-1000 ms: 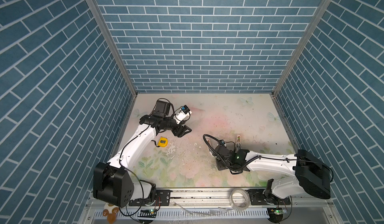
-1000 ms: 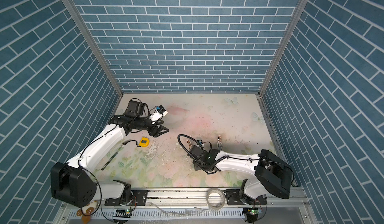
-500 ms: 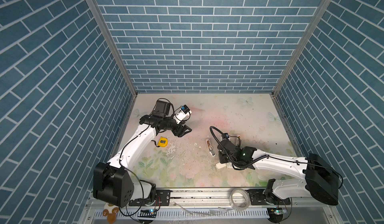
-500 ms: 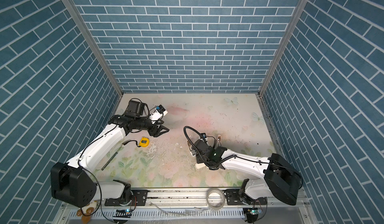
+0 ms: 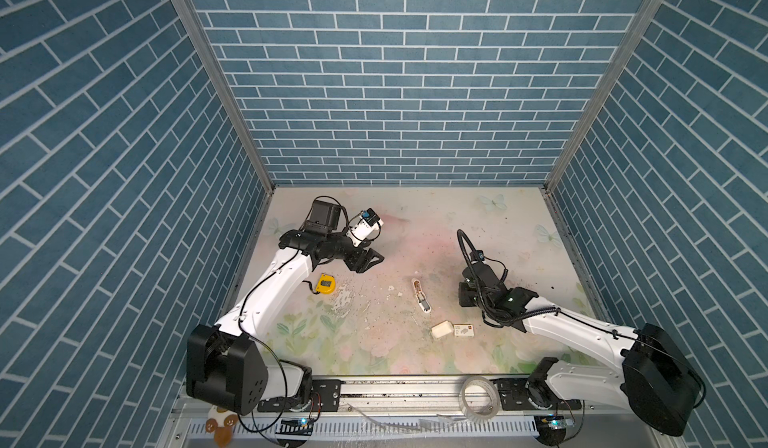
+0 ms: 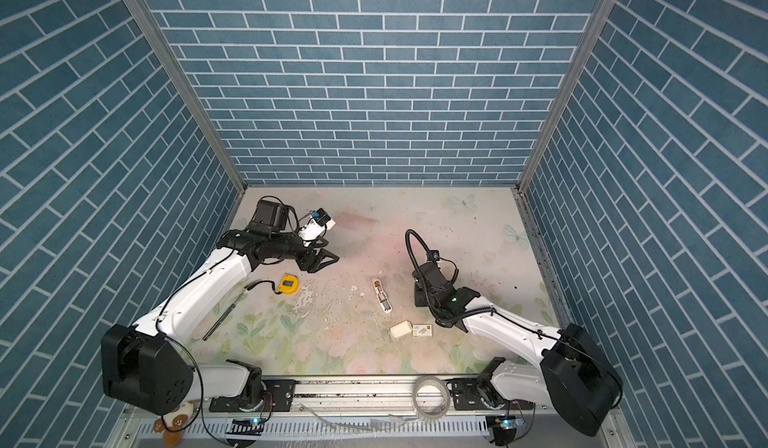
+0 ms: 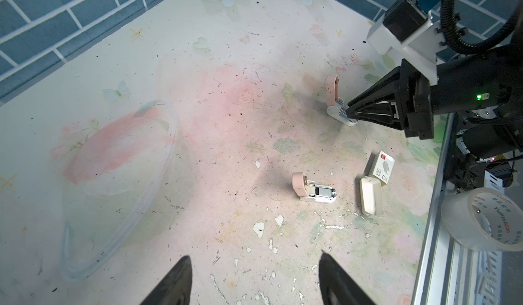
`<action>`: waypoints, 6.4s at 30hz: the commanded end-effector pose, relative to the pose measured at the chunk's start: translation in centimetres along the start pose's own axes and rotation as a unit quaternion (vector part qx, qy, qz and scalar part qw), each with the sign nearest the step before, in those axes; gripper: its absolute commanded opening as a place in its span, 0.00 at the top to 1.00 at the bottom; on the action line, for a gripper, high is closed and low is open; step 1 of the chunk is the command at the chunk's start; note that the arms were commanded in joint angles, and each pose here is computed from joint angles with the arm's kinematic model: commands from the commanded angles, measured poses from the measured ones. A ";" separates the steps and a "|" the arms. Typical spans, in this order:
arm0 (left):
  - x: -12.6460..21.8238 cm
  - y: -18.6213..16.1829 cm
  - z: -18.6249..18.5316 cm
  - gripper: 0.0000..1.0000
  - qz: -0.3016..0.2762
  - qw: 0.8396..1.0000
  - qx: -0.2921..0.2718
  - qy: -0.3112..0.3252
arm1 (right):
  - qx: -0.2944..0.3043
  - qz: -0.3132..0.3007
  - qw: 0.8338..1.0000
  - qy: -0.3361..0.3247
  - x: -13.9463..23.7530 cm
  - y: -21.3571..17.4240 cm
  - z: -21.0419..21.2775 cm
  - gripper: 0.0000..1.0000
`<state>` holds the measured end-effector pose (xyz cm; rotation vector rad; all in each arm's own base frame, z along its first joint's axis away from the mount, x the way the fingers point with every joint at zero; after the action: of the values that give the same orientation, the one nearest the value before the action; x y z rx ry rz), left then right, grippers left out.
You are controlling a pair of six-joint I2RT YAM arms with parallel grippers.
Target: Load the staples into the stapler
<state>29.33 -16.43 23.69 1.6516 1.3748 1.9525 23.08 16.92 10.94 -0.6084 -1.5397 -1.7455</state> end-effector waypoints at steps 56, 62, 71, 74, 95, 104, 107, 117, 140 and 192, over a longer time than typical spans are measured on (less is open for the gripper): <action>-0.5 -0.6 0.2 0.28 0.005 1.000 0.007 -0.001 | -0.024 -0.043 0.999 -0.014 -2.1 -1.8 -5.2 0.86; -0.4 -0.6 0.1 0.28 0.004 1.000 0.007 -0.002 | -0.023 -0.039 0.999 -0.016 -2.2 -1.9 -5.2 0.86; -0.4 -0.7 0.0 0.28 0.002 1.000 0.004 -0.002 | -0.029 -0.031 0.999 -0.012 -2.5 -2.3 -5.2 0.86; -0.4 -0.7 0.0 0.28 0.002 1.000 0.004 -0.001 | -0.030 -0.032 0.999 -0.010 -2.4 -2.4 -5.2 0.86; -0.5 -0.9 -0.1 0.29 -0.004 1.000 0.002 -0.006 | -0.051 -0.012 0.999 -0.008 -2.5 -3.2 -5.2 0.86; -0.5 -0.9 -0.2 0.28 -0.004 1.000 0.003 -0.008 | -0.058 0.000 0.998 -0.007 -2.7 -3.6 -5.1 0.85; -0.4 -0.8 -0.2 0.28 -0.006 1.000 0.002 -0.008 | -0.060 0.002 0.998 -0.006 -2.7 -3.8 -5.1 0.83; -0.5 -0.8 -0.3 0.29 -0.005 1.000 0.002 -0.009 | -0.062 0.003 0.998 -0.007 -2.6 -3.7 -5.1 0.77; -0.2 -0.6 -0.4 0.28 -0.009 1.000 0.001 -0.007 | -0.074 -0.050 0.995 -0.033 0.6 1.1 -4.8 0.63; -0.4 -0.7 -0.3 0.28 -0.012 1.000 0.004 -0.008 | -0.095 0.027 0.994 -0.039 -2.5 -0.1 -6.4 0.63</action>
<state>29.23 -16.58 22.80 1.6509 1.3829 1.9323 25.43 11.33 7.89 -0.8037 -1.4004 -1.8790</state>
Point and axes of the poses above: each gripper's point midway between its finger pads, its own x axis back along the fingers, its own z axis along the line the jaws close on, y = z × x, the point moved 4 cm from there along x, back along the fingers, and after that the axes turned 4 degrees about -x, right-handed, at the moved point
